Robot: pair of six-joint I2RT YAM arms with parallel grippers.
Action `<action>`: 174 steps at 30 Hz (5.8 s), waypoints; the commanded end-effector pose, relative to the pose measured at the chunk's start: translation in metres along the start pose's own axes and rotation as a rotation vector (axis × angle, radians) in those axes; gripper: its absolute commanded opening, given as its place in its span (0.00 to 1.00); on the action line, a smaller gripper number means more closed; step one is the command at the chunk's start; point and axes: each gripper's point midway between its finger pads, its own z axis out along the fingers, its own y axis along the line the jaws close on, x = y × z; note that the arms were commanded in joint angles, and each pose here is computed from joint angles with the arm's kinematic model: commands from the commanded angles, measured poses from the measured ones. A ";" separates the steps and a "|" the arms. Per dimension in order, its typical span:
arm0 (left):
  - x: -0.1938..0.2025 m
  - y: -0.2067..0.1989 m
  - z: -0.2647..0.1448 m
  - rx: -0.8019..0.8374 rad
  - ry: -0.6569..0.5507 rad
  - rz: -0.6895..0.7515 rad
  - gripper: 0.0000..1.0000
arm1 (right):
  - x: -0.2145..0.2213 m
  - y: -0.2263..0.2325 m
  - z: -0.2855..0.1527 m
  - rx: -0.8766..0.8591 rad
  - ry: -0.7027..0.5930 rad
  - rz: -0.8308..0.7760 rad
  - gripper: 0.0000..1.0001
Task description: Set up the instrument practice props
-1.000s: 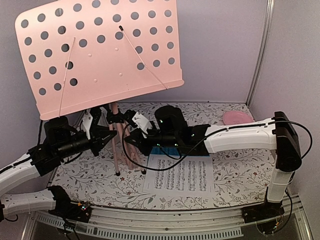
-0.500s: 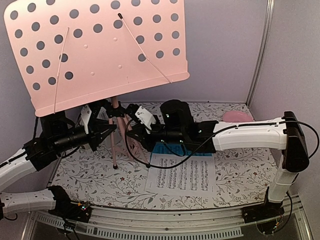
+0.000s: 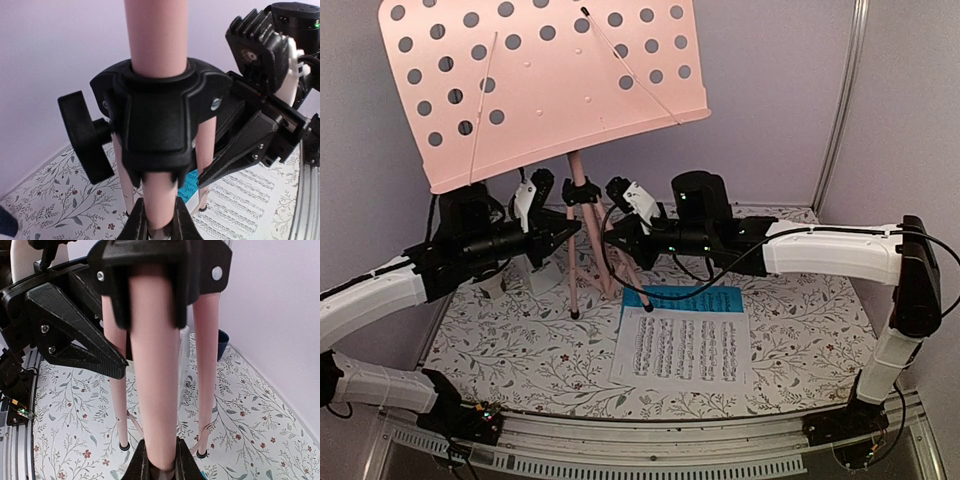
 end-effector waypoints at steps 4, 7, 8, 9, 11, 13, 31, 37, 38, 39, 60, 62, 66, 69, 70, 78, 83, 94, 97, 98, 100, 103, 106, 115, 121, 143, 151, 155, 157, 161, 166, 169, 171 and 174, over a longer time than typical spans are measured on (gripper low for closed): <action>-0.063 0.090 0.020 -0.224 -0.155 0.043 0.00 | -0.057 -0.181 -0.100 0.438 -0.165 0.052 0.00; -0.067 0.103 0.041 -0.222 -0.167 0.056 0.00 | -0.047 -0.211 -0.108 0.484 -0.154 0.044 0.00; -0.069 0.107 0.047 -0.223 -0.172 0.057 0.00 | -0.042 -0.219 -0.110 0.498 -0.147 0.037 0.00; -0.069 0.112 0.054 -0.222 -0.172 0.058 0.00 | -0.038 -0.227 -0.111 0.508 -0.143 0.033 0.00; -0.068 0.120 0.068 -0.219 -0.165 0.063 0.00 | -0.026 -0.244 -0.111 0.526 -0.123 0.027 0.00; -0.067 0.128 0.081 -0.218 -0.157 0.072 0.00 | -0.014 -0.262 -0.112 0.551 -0.110 0.020 0.00; -0.040 0.204 0.135 -0.275 -0.059 0.106 0.00 | 0.066 -0.367 -0.131 0.664 -0.023 0.012 0.00; -0.033 0.201 0.150 -0.215 -0.061 0.075 0.00 | 0.083 -0.366 -0.112 0.579 -0.030 0.058 0.00; -0.029 0.201 0.153 -0.211 -0.056 0.067 0.00 | 0.085 -0.364 -0.108 0.557 -0.033 0.066 0.00; -0.024 0.202 0.157 -0.207 -0.048 0.058 0.00 | 0.088 -0.362 -0.103 0.539 -0.032 0.075 0.00; 0.016 0.175 0.211 -0.090 -0.009 -0.009 0.10 | 0.131 -0.347 -0.082 0.425 0.001 0.099 0.00; 0.016 0.173 0.214 -0.087 -0.006 -0.008 0.12 | 0.130 -0.345 -0.081 0.411 -0.004 0.098 0.00; 0.015 0.173 0.219 -0.079 -0.005 -0.009 0.15 | 0.123 -0.343 -0.078 0.385 -0.022 0.088 0.01; 0.017 0.174 0.223 -0.072 0.007 -0.009 0.16 | 0.120 -0.342 -0.077 0.369 -0.031 0.091 0.04; 0.019 0.174 0.224 -0.069 0.013 -0.010 0.17 | 0.120 -0.342 -0.076 0.364 -0.032 0.092 0.05; 0.021 0.170 0.224 -0.046 0.018 -0.013 0.28 | 0.117 -0.336 -0.074 0.326 -0.041 0.092 0.22; 0.020 0.164 0.223 -0.013 0.012 -0.012 0.38 | 0.112 -0.332 -0.074 0.306 -0.052 0.085 0.23; 0.028 0.142 0.219 0.050 -0.002 -0.001 0.39 | 0.105 -0.305 -0.055 0.316 -0.003 -0.077 0.00; 0.029 0.125 0.215 0.121 -0.005 0.007 0.47 | 0.106 -0.308 -0.057 0.339 0.006 -0.065 0.00; 0.030 0.119 0.213 0.140 -0.008 0.006 0.51 | 0.105 -0.306 -0.057 0.340 0.005 -0.063 0.00; 0.032 0.105 0.209 0.174 -0.023 0.013 0.58 | 0.106 -0.302 -0.057 0.344 0.004 -0.065 0.00; 0.043 0.089 0.212 0.191 -0.011 0.016 0.66 | 0.106 -0.297 -0.055 0.343 0.000 -0.057 0.00; 0.060 0.077 0.219 0.195 0.014 -0.001 0.67 | 0.109 -0.295 -0.054 0.343 0.004 -0.041 0.00; 0.105 0.043 0.251 0.222 0.071 -0.036 0.74 | 0.114 -0.295 -0.055 0.356 0.017 -0.013 0.00; 0.130 0.045 0.276 0.185 0.106 -0.066 0.73 | 0.113 -0.294 -0.054 0.348 0.014 -0.007 0.00; 0.157 0.037 0.317 0.223 0.203 -0.049 0.14 | 0.108 -0.292 -0.048 0.307 0.007 0.004 0.07; 0.157 0.036 0.298 0.244 0.211 -0.034 0.00 | 0.099 -0.278 -0.052 0.251 -0.012 0.008 0.38; 0.152 0.038 0.295 0.253 0.204 -0.032 0.00 | 0.100 -0.269 -0.059 0.226 -0.012 0.022 0.69; 0.149 0.039 0.294 0.257 0.201 -0.033 0.00 | 0.100 -0.263 -0.064 0.211 -0.013 0.046 0.76; 0.147 0.039 0.293 0.259 0.200 -0.027 0.00 | 0.114 -0.249 -0.072 0.173 0.006 0.092 0.93; 0.147 0.040 0.290 0.258 0.204 -0.026 0.00 | 0.154 -0.243 -0.065 0.147 0.080 0.165 0.93; 0.147 0.039 0.289 0.260 0.201 -0.026 0.00 | 0.172 -0.244 -0.060 0.141 0.112 0.190 0.91; 0.147 0.040 0.288 0.260 0.199 -0.028 0.00 | 0.180 -0.248 -0.056 0.148 0.129 0.200 0.89; 0.148 0.039 0.288 0.262 0.200 -0.030 0.02 | 0.193 -0.249 -0.050 0.128 0.152 0.218 0.85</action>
